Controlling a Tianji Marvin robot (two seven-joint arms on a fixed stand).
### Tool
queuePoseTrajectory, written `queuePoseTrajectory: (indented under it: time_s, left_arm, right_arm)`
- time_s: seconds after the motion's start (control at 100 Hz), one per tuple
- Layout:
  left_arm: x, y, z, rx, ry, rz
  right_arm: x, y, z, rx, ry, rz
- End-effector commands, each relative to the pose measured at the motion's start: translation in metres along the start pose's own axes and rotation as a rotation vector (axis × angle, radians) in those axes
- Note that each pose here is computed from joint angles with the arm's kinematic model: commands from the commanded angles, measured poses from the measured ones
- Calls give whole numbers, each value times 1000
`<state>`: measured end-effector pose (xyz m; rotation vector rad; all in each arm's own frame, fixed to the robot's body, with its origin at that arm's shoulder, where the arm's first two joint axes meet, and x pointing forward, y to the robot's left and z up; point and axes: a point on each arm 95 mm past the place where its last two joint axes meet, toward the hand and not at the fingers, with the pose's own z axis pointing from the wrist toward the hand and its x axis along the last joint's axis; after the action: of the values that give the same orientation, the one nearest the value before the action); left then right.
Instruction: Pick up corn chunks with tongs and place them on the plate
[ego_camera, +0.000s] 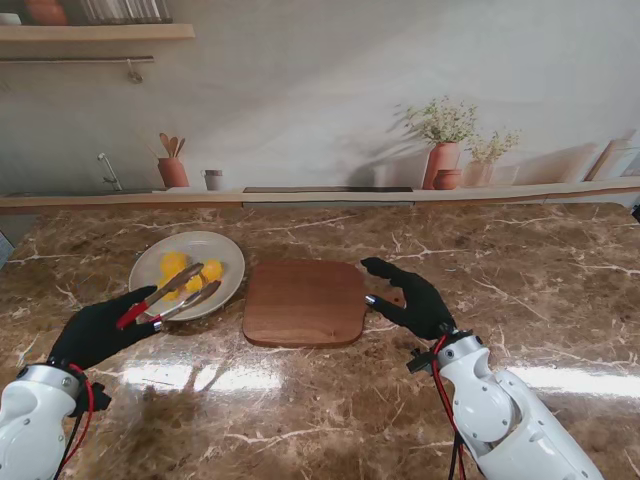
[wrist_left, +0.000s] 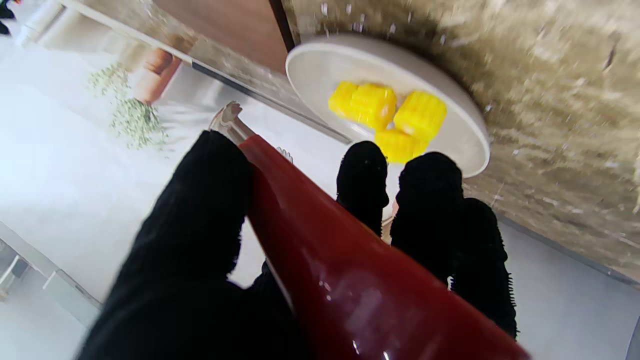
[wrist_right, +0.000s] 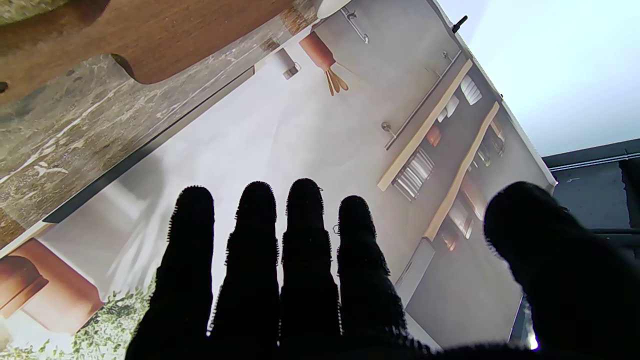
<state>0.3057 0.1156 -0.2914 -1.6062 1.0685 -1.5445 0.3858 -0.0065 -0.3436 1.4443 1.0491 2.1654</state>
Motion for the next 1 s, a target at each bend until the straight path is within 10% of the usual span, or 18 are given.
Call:
queuePoseTrajectory:
  time_s: [0.0, 0.49, 0.99]
  left_arm:
    - [-3, 11, -18, -50, -1, 3]
    - [-1, 31, -76, -113, 60, 9]
    - [28, 69, -69, -305, 232, -18]
  right_arm:
    - [-2, -4, -3, 14, -16, 5]
    - [-2, -7, -3, 32, -12, 0]
    - [0, -10, -2, 36, -8, -12]
